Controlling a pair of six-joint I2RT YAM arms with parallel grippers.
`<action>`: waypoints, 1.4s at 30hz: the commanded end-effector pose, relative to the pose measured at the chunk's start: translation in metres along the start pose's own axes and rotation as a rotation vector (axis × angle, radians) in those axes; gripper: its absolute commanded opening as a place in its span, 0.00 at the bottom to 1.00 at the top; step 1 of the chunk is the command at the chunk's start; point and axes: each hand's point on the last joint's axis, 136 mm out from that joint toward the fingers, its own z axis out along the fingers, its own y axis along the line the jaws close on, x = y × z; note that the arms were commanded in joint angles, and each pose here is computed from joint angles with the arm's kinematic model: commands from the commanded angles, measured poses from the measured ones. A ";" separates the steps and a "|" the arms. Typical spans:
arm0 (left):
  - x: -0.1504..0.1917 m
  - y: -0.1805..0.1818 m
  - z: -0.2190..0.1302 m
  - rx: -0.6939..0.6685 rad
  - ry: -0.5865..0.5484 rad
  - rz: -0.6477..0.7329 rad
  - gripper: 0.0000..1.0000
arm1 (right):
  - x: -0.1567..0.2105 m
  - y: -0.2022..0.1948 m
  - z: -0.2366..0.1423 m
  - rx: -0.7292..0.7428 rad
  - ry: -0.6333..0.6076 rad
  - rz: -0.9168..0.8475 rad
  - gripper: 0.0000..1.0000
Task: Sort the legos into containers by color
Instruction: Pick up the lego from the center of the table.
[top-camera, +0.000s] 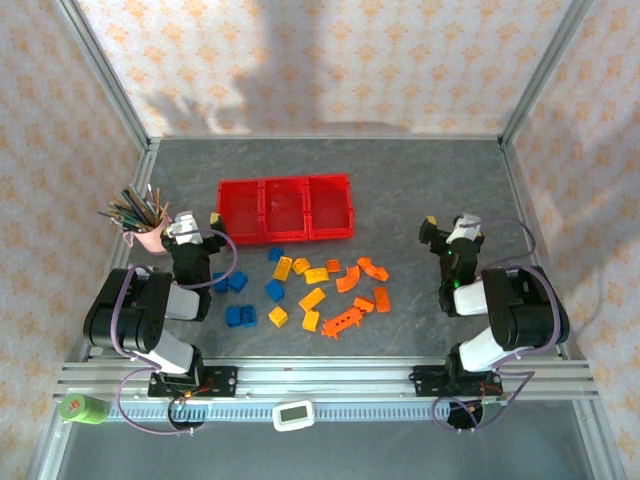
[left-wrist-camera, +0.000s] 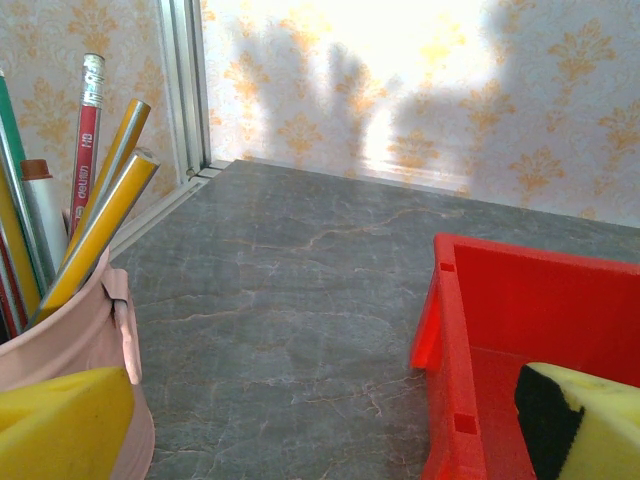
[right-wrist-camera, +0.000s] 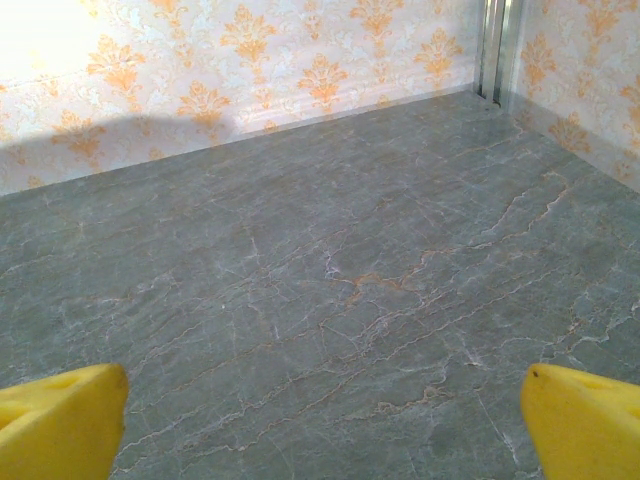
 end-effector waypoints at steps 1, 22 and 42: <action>-0.006 -0.007 0.001 0.032 -0.026 0.006 0.99 | -0.017 0.002 0.001 -0.011 -0.056 -0.003 1.00; -0.041 0.003 -0.015 -0.016 -0.025 -0.073 0.99 | -0.061 0.018 0.002 -0.034 0.017 0.117 1.00; -0.033 -0.020 -0.036 0.079 0.273 -0.484 0.99 | -0.039 0.069 -0.030 -0.183 0.318 0.337 1.00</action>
